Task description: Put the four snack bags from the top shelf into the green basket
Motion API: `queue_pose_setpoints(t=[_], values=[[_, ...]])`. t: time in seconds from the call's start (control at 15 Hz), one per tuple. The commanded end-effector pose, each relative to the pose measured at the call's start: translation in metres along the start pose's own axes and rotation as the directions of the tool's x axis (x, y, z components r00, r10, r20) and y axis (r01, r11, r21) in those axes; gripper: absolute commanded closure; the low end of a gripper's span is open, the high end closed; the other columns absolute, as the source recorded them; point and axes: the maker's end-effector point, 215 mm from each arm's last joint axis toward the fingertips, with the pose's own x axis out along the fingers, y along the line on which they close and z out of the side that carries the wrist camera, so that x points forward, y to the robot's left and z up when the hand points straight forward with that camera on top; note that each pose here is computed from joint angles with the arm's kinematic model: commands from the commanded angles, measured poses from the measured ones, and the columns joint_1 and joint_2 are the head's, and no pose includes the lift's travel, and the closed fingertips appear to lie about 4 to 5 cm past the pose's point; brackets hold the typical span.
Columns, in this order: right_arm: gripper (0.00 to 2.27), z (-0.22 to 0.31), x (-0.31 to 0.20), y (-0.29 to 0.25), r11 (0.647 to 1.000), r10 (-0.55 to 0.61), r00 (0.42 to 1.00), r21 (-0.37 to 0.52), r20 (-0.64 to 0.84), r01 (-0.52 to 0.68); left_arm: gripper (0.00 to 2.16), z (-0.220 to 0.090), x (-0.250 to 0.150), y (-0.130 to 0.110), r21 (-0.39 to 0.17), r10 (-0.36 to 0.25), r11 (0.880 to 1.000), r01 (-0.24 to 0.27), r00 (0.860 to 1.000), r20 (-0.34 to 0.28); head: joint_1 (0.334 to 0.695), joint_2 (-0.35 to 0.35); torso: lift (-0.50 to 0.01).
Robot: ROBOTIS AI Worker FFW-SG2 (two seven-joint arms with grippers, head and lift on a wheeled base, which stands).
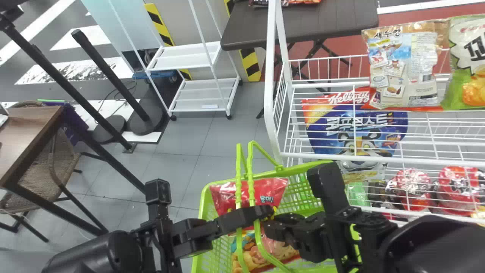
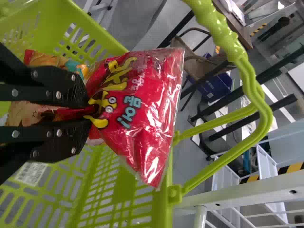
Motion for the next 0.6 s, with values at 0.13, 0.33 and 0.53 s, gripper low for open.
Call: queue_pose_setpoints(t=[0.13,0.33,0.53], values=[[0.05,0.01,-0.075,-0.024,0.992,0.021,1.0,0.126,0.013,-0.023,2.15,0.002,0.001,-0.002,0.003,-0.012,1.0,0.012,1.0,-0.002,0.695,0.35,0.0],[0.04,0.023,-0.156,-0.074,0.965,-0.015,0.997,0.261,0.072,-0.005,2.15,0.002,-0.001,-0.001,0.001,-0.009,1.0,0.009,1.0,-0.002,0.695,0.35,0.0],[0.04,0.104,-0.218,-0.174,0.958,-0.273,0.904,0.174,0.328,0.226,2.15,0.004,0.001,-0.001,0.0,-0.014,1.0,0.014,1.0,0.001,0.695,0.286,0.0]])
